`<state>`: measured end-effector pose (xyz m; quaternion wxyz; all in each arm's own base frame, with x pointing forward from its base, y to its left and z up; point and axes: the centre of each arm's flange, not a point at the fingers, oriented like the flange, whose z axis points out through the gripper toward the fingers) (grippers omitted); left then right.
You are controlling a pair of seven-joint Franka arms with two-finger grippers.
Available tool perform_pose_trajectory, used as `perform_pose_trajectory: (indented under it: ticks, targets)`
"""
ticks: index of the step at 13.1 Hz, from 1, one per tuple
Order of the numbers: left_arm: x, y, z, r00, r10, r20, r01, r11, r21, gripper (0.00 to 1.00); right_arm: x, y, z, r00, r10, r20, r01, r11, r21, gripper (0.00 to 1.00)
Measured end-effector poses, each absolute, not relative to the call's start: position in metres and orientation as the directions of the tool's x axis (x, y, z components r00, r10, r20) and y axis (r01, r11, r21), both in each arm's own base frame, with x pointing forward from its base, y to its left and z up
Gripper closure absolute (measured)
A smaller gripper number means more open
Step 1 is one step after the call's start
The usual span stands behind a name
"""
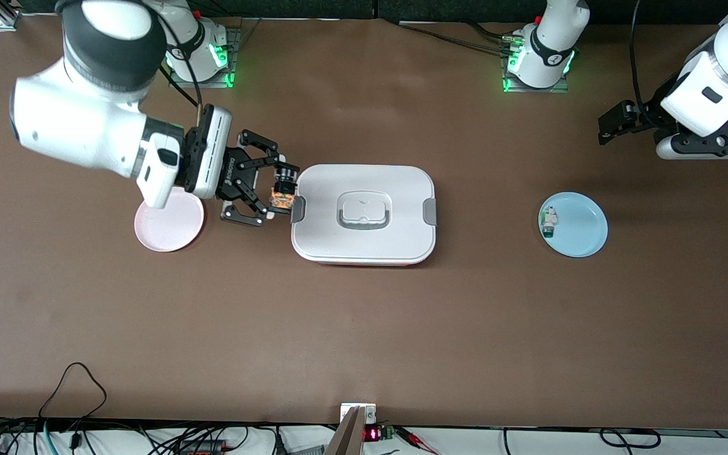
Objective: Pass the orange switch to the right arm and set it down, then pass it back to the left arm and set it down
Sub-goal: 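Lift the orange switch with the right gripper and carry it over the box, then hold the switch above the box while the left gripper approaches it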
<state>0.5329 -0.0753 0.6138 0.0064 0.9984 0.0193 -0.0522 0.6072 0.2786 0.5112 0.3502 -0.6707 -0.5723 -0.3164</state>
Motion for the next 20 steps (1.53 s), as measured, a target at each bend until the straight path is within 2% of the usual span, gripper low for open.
perform_pose_trajectory:
  ticks: [6,10,15,20]
  targets:
    - [0.533,-0.075,0.613,0.993,0.038,-0.11,0.04,-0.999,0.011,0.0,0.611,0.3,0.493,0.207,0.256,0.944,0.978,-0.078,-0.193,0.26]
    - [0.532,-0.077,0.613,0.993,0.035,-0.114,0.038,-0.999,0.019,0.0,0.601,0.337,0.479,0.291,0.129,0.948,0.956,-0.079,-0.283,0.26]
    - [0.525,-0.119,0.607,0.976,-0.031,-0.217,0.035,-0.955,0.296,0.0,0.58,0.395,0.459,0.337,0.108,0.935,0.941,-0.073,-0.331,0.26]
    - [0.558,-0.157,0.568,0.943,-0.077,-0.325,0.153,-0.765,0.626,0.0,0.581,0.419,0.475,0.315,0.083,0.946,0.948,-0.087,-0.308,0.26]
